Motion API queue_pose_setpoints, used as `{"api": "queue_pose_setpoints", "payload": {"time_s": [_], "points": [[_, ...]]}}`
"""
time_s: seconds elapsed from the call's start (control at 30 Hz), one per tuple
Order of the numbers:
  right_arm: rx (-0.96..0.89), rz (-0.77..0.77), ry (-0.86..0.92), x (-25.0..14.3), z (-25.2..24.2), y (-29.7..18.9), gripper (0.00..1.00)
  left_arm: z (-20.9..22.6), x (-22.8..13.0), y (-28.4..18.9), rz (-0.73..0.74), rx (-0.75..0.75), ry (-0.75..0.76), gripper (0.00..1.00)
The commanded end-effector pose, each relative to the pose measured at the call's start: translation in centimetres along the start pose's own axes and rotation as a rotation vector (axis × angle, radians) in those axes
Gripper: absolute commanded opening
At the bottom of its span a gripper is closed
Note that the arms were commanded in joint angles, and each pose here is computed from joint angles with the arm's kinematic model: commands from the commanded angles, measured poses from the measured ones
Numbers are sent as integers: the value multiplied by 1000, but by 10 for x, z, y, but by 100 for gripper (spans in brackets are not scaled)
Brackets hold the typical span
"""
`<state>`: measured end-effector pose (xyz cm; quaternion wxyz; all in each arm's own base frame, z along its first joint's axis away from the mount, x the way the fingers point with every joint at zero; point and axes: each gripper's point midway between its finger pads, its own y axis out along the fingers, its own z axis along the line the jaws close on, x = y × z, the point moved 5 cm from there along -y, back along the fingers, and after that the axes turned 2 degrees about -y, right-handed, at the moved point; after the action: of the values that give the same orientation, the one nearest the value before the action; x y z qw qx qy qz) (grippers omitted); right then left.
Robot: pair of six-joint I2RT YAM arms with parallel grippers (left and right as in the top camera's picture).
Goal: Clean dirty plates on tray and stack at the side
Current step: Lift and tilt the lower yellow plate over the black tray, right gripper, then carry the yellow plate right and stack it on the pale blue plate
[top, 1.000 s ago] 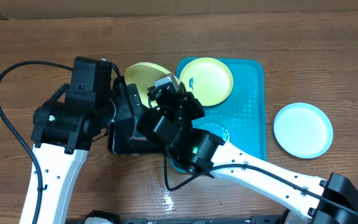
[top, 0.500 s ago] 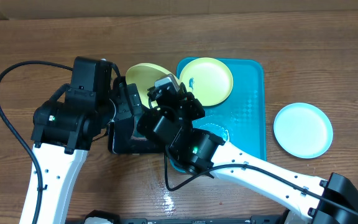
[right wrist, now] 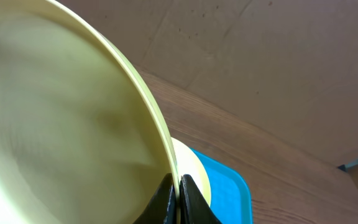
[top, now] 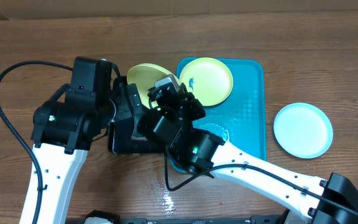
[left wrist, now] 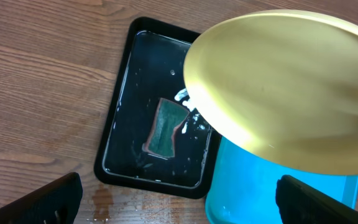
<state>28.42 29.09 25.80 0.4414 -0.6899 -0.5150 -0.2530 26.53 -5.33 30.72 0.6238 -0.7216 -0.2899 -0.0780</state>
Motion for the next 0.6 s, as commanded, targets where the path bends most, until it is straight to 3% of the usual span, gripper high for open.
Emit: {"api": "queue_pose_setpoints", "payload": {"time_s": [0.0,0.1,0.23,0.4,0.57], "points": [[-22,-43,62,20,-15,-10,4,-1,4,-8,-22,-20,6,100],[-22,-42,76,20,-15,-10,4,-1,4,-8,-21,-20,6,100],[8,17,284,8,-17,-1,4,-1,4,-8,-21,-20,6,100],[254,356,658,-31,-11,31,4,-1,4,-8,-21,-20,6,100],[551,599,877,-43,-42,61,4,-1,4,-8,-21,-20,6,100]]}}
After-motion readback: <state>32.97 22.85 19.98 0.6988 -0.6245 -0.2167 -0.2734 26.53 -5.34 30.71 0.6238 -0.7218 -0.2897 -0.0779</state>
